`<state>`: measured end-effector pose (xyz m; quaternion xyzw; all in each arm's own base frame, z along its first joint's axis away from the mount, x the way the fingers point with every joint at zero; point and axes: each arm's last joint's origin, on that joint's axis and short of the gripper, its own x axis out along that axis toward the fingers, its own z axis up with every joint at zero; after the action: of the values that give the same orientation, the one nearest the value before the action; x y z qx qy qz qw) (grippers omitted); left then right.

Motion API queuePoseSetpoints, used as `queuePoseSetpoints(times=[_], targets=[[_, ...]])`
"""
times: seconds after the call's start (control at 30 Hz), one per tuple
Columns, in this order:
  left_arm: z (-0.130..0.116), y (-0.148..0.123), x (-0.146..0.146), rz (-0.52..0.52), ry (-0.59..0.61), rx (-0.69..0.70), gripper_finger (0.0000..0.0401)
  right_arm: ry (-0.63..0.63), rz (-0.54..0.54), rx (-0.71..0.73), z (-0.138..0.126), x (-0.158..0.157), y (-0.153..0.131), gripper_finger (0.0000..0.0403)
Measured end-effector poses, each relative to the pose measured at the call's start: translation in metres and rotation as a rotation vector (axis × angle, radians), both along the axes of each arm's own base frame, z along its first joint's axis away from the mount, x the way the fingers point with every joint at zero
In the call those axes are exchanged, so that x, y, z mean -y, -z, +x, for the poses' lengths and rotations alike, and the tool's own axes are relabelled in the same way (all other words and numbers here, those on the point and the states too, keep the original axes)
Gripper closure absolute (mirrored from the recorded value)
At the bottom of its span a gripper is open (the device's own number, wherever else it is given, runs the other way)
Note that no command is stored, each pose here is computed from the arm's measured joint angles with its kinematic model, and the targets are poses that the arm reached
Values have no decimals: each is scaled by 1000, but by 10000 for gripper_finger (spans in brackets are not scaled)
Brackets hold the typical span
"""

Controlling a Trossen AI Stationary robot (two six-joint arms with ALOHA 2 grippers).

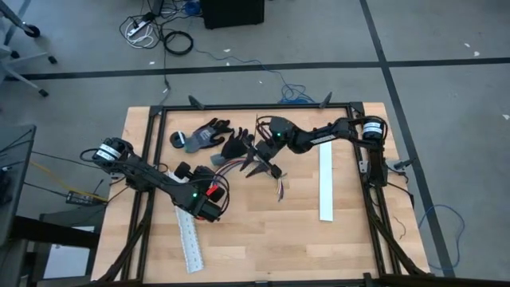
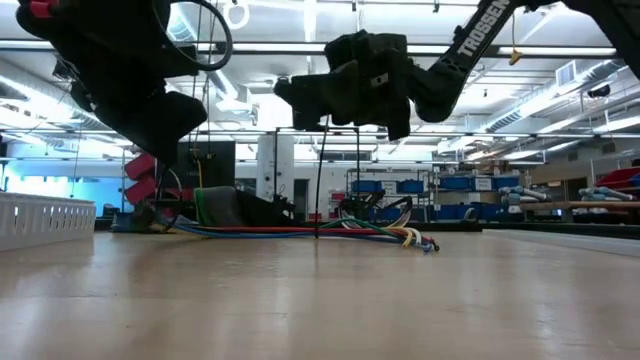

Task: Ziptie cables
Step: Wrap the cables together using the black zip

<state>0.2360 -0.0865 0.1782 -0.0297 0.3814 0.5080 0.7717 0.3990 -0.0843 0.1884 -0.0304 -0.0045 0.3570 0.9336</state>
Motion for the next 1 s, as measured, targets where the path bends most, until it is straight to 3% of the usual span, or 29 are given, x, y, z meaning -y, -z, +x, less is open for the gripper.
queuePoseSetpoints(times=[0.13,0.27,0.47,0.77,0.87,1.0], targets=[[5,4,1,-19,-1,28,401,-70,43,-56,3,-17,1,203],[13,10,6,-67,33,42,401,-81,36,-76,7,-38,4,179],[19,13,10,-42,59,19,401,-4,-27,-32,7,-34,5,198],[21,16,10,25,127,-59,401,142,-10,-45,-3,20,6,225],[22,16,8,27,120,-56,401,157,-1,-74,4,25,18,225],[23,16,6,25,110,-54,401,143,16,-99,34,28,40,225]])
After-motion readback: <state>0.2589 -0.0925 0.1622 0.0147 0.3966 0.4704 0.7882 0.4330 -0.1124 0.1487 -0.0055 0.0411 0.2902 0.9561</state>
